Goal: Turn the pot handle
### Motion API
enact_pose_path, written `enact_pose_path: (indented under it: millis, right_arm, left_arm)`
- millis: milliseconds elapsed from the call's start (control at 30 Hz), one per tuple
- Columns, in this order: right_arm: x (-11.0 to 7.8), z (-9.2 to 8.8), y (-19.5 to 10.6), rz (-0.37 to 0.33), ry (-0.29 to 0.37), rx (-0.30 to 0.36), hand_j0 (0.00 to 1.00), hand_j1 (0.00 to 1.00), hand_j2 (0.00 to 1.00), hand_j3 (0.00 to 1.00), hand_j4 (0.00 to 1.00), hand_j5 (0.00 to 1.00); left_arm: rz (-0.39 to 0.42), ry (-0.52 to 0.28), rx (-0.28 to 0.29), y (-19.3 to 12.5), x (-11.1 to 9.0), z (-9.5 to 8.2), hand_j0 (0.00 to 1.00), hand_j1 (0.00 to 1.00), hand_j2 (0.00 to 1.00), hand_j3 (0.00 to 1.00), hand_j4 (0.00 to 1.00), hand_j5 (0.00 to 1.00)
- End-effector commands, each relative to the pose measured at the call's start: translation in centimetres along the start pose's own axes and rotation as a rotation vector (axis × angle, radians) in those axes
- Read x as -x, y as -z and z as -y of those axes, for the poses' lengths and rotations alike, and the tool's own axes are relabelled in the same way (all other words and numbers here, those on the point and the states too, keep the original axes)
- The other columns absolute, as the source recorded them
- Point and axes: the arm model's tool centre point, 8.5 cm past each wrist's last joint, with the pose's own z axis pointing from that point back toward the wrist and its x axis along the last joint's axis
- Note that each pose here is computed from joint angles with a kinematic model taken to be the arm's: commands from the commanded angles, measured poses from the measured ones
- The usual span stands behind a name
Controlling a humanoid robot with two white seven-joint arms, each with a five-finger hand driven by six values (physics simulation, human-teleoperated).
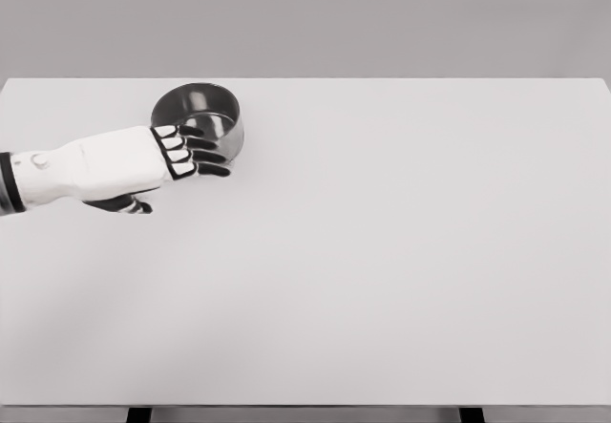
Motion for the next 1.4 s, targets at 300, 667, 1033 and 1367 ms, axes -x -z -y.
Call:
enact_pose_path:
  millis: [300, 667, 1033, 1367]
  right_arm:
    - [0.0, 0.0, 0.0, 0.0, 0.0, 0.0, 1.0, 1.0, 1.0, 1.0, 1.0, 1.0]
    - [0.0, 0.0, 0.0, 0.001, 0.0, 0.0, 1.0, 1.0, 1.0, 1.0, 1.0, 1.0]
    - [0.0, 0.0, 0.0, 0.0, -0.001, 0.0, 1.0, 1.0, 1.0, 1.0, 1.0, 1.0]
    - [0.0, 0.0, 0.0, 0.0, -0.001, 0.0, 1.0, 1.0, 1.0, 1.0, 1.0, 1.0]
  left_arm:
    - [0.13, -0.453, -0.055, -3.4, -0.9, 0.3, 1.0, 1.0, 1.0, 1.0, 1.0, 1.0]
    - [0.106, -0.863, -0.008, -2.9, -1.0, 3.0, 1.0, 1.0, 1.0, 1.0, 1.0, 1.0]
    - [-0.104, -1.163, 0.08, -2.1, 0.4, 5.3, 1.0, 1.0, 1.0, 1.0, 1.0, 1.0]
    - [-0.289, -1.302, 0.181, -2.7, 1.3, 7.0, 1.0, 1.0, 1.0, 1.0, 1.0, 1.0]
